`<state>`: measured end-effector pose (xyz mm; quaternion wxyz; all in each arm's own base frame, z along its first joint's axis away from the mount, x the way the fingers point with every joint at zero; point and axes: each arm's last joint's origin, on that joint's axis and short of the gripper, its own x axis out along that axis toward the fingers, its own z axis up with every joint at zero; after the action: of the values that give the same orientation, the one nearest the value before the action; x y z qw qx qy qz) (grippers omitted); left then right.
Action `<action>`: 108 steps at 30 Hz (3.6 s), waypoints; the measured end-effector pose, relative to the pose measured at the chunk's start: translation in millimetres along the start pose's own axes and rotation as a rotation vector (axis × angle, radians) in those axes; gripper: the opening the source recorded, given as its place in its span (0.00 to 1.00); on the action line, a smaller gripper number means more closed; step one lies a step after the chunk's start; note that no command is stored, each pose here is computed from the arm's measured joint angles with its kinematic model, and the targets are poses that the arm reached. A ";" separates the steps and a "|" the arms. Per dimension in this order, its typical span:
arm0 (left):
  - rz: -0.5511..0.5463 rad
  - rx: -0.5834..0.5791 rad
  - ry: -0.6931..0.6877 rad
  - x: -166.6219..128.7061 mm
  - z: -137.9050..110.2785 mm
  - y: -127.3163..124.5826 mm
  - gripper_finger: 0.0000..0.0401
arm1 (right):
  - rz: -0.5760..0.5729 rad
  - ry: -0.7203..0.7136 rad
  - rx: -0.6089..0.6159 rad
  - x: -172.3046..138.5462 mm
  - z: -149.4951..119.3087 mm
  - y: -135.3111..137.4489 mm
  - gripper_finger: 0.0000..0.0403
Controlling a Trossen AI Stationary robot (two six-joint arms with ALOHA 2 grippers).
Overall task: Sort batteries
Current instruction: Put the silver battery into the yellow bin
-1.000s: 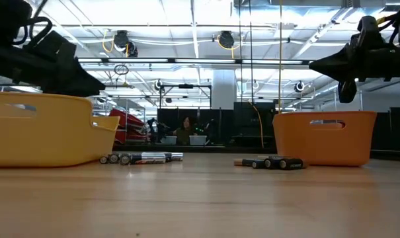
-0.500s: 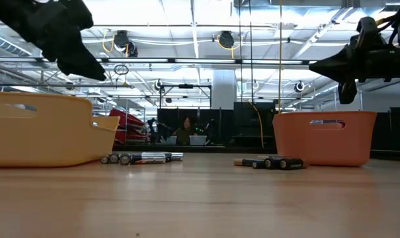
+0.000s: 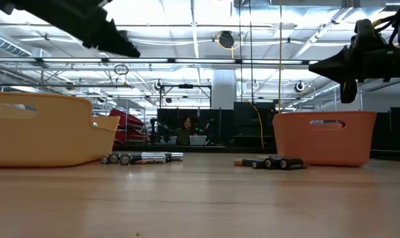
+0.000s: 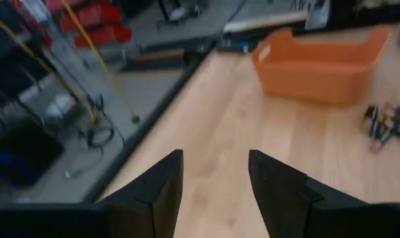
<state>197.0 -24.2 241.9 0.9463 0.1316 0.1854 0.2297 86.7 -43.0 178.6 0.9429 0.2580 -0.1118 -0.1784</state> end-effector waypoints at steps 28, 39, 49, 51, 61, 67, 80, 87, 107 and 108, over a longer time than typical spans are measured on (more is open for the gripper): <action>-0.342 -0.059 0.550 -19.3 11.1 -68.5 0.45 | 0.244 0.418 -0.499 70.1 19.9 71.6 0.08; -0.264 -0.208 0.881 -16.3 -31.2 -69.8 0.45 | 0.248 0.539 -0.657 125.7 -1.1 88.0 0.08; -0.121 -0.138 1.077 -7.9 -75.4 -45.8 0.45 | 0.338 0.578 -0.827 156.0 -6.2 93.8 0.20; -0.106 -0.101 1.112 -5.3 -85.2 -38.5 0.45 | 0.317 0.588 -0.861 163.2 -5.4 89.0 0.21; 0.087 -0.086 1.119 5.6 -95.7 -14.7 0.45 | 0.258 0.751 -0.879 184.4 5.2 86.4 0.21; 0.265 -0.170 1.109 6.8 -97.6 -4.1 0.45 | 0.254 0.779 -0.879 186.1 12.1 91.0 0.21; 0.214 -0.233 0.805 17.9 -7.0 -12.0 0.45 | 0.290 0.827 -0.841 175.4 -4.6 98.6 0.21; -0.139 -0.265 0.668 59.0 29.7 -25.3 0.45 | 0.244 0.811 -0.842 161.7 -30.8 99.6 0.21; -0.420 -0.220 0.787 141.7 0.1 -52.8 0.45 | 0.204 0.644 -0.807 164.6 -37.9 125.3 0.21; -0.421 -0.215 0.782 146.0 2.4 -53.3 0.45 | 0.205 0.648 -0.810 165.9 -40.6 124.7 0.21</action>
<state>339.1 0.2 183.8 0.8397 -0.1044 0.5264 0.0825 284.9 9.9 229.8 0.9659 -0.0971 0.2386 -0.0252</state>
